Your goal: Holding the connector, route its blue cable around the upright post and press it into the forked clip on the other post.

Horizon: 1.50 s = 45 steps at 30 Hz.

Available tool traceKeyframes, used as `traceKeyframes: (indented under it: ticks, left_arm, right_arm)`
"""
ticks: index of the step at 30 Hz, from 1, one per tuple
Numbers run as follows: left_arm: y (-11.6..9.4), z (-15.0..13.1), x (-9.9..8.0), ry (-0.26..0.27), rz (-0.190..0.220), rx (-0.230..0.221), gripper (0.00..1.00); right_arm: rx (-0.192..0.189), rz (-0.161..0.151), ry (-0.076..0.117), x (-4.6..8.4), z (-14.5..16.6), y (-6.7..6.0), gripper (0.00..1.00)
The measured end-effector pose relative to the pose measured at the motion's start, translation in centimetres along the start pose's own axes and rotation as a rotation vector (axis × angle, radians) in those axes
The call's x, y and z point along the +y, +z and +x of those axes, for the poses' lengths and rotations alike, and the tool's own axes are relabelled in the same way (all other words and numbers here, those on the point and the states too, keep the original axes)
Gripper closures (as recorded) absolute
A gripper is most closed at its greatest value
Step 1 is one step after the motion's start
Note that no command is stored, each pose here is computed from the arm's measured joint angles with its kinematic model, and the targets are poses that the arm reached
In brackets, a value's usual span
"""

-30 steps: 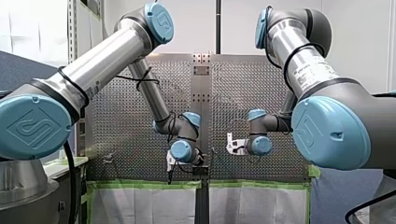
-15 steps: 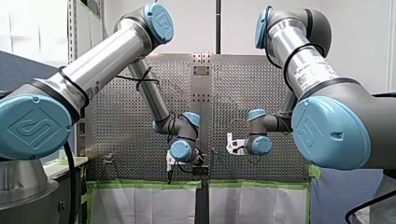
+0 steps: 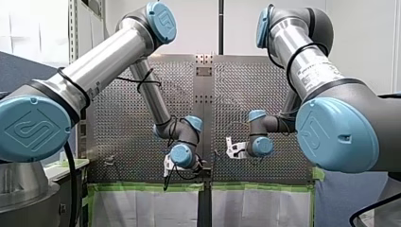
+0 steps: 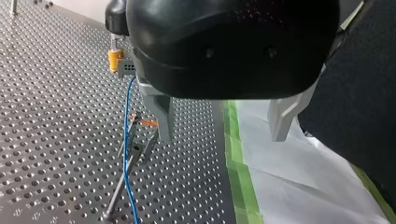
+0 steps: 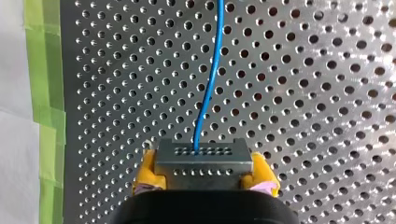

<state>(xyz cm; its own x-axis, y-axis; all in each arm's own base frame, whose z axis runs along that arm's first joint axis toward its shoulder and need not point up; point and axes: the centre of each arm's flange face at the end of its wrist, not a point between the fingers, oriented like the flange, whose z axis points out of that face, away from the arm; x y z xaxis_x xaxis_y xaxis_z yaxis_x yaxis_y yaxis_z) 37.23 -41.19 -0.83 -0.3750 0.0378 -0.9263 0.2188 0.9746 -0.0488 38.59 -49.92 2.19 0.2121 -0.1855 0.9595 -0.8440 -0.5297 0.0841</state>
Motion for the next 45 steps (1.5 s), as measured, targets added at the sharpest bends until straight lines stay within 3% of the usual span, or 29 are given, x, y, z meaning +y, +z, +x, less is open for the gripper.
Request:
traceKeyframes:
  ticks: [6,13,27,31,37,45]
  left_arm:
    - [-0.5,0.7,0.6,0.000,-0.024,-0.004,0.00]
    - [-0.8,1.1,1.3,-0.008,-0.042,-0.012,0.00]
    - [-0.6,1.1,1.5,-0.039,-0.040,-0.037,0.00]
    - [-0.5,1.0,1.5,-0.057,-0.039,-0.048,0.00]
    - [-0.6,1.1,1.6,-0.067,-0.042,-0.046,0.00]
    - [-0.9,1.8,2.6,-0.087,-0.050,-0.047,0.00]
  right_arm:
    - [-0.005,0.001,-0.025,-1.0,1.1,-0.6,1.00]
    - [-0.031,-0.004,-0.035,-3.2,2.3,-3.1,1.00]
    - [0.039,-0.060,0.022,-3.5,5.0,-6.9,1.00]
    - [0.072,-0.061,0.046,-3.5,5.8,-8.0,1.00]
    - [0.116,-0.052,0.061,-3.9,6.7,-9.5,1.00]
    - [0.129,-0.043,0.102,-4.8,5.2,-11.4,1.00]
